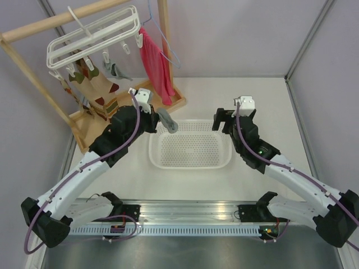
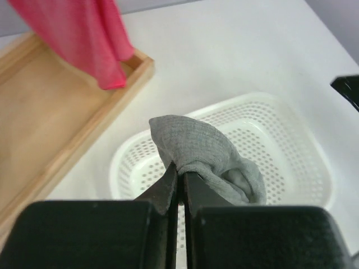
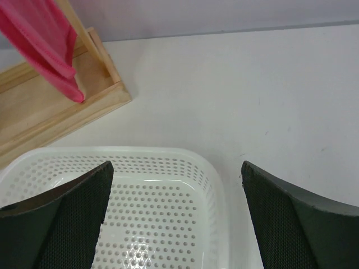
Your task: Remove the socks clipped to the hanger
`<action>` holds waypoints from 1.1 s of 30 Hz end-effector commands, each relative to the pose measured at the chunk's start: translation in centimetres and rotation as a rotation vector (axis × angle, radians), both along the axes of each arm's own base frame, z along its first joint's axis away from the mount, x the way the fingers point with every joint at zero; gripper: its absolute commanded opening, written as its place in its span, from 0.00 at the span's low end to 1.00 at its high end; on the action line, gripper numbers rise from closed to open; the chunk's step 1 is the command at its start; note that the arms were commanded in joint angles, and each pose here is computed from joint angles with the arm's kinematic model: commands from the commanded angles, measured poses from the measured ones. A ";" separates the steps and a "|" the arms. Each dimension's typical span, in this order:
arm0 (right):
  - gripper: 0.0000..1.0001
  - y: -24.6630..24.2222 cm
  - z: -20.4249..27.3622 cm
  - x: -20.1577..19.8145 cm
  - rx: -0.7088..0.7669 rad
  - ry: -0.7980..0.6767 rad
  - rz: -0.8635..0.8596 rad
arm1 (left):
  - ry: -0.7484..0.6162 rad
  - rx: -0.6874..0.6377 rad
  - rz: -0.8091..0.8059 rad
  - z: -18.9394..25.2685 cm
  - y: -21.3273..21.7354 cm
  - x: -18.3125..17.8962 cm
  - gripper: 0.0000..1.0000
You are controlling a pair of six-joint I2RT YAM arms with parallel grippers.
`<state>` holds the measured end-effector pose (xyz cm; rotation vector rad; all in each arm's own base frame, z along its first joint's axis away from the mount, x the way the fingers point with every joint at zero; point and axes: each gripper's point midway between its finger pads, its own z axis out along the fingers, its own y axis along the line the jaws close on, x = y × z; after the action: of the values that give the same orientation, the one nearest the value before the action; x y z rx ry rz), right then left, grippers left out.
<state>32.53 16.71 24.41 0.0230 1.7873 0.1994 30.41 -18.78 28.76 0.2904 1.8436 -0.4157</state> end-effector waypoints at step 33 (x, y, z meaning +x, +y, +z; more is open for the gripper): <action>0.98 -10.3 -3.4 -0.1 0.136 0.104 -0.232 | 0.199 0.042 -0.278 -11.7 -22.4 -3.7 0.18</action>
<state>32.53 6.29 20.56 0.3358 1.8727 0.1253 26.02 -39.23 14.41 0.6082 2.0851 -0.5423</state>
